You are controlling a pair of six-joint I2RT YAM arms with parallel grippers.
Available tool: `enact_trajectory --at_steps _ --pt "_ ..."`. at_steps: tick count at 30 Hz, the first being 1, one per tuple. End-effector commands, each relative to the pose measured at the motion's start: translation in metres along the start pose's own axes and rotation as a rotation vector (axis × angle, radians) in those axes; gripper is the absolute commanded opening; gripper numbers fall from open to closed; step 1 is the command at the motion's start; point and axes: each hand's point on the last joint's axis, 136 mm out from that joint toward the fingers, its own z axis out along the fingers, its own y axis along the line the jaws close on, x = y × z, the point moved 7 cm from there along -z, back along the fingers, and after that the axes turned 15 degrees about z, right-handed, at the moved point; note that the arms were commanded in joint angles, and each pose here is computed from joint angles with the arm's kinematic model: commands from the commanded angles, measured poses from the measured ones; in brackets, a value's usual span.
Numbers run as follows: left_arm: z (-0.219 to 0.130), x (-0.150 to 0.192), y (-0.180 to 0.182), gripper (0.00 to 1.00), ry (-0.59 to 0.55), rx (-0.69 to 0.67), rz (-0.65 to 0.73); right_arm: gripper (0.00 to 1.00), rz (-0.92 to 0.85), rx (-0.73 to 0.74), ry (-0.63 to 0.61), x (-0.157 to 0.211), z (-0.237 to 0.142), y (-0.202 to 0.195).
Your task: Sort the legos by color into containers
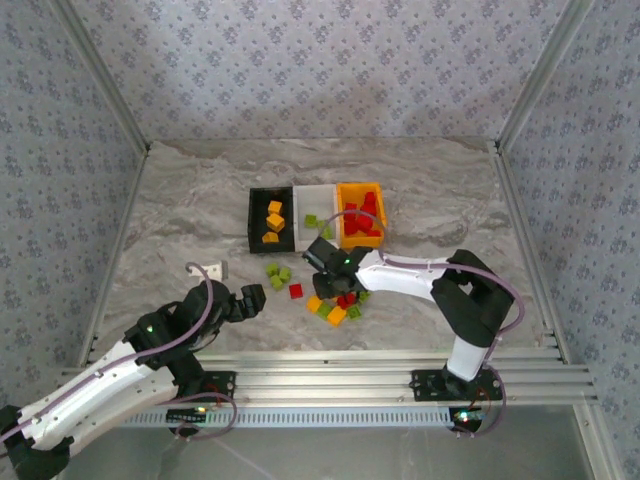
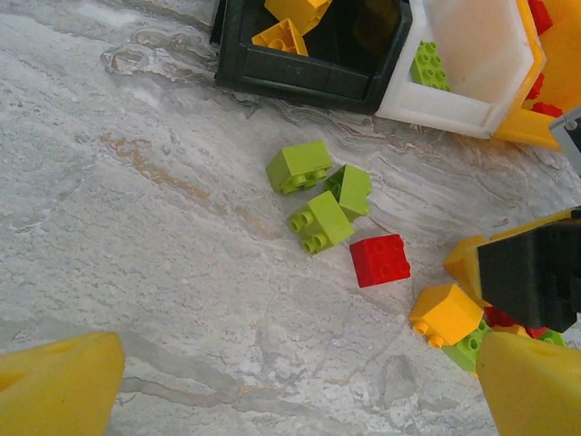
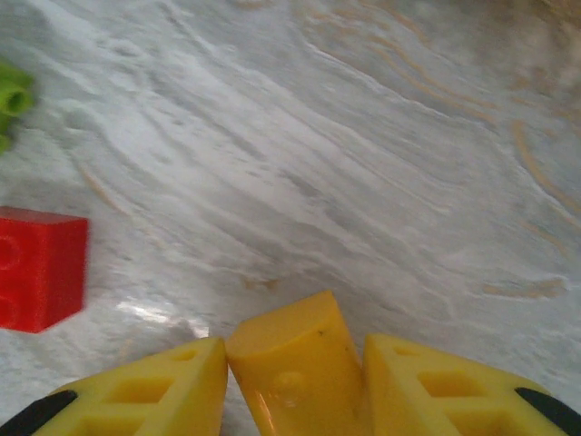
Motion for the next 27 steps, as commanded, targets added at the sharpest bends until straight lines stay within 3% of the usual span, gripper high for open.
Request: enact_trajectory --at_steps 1,6,13,21,27 --pt "0.001 0.001 0.0 0.99 -0.003 0.009 -0.015 0.45 0.05 0.095 0.002 0.003 -0.002 -0.028" --pt "0.002 -0.001 0.0 0.99 -0.006 0.01 -0.016 0.58 0.004 0.029 -0.019 -0.002 -0.009 -0.01" --pt "0.002 0.0 0.0 0.99 0.005 0.009 -0.012 0.57 0.011 0.094 0.056 0.009 0.01 -0.016" --pt "0.002 -0.003 -0.002 0.99 0.002 0.011 -0.002 0.38 -0.001 0.09 0.075 0.012 0.02 -0.015" --pt "0.004 -0.006 -0.004 0.99 0.025 -0.007 0.022 0.3 -0.002 -0.026 -0.064 -0.024 -0.026 0.004"
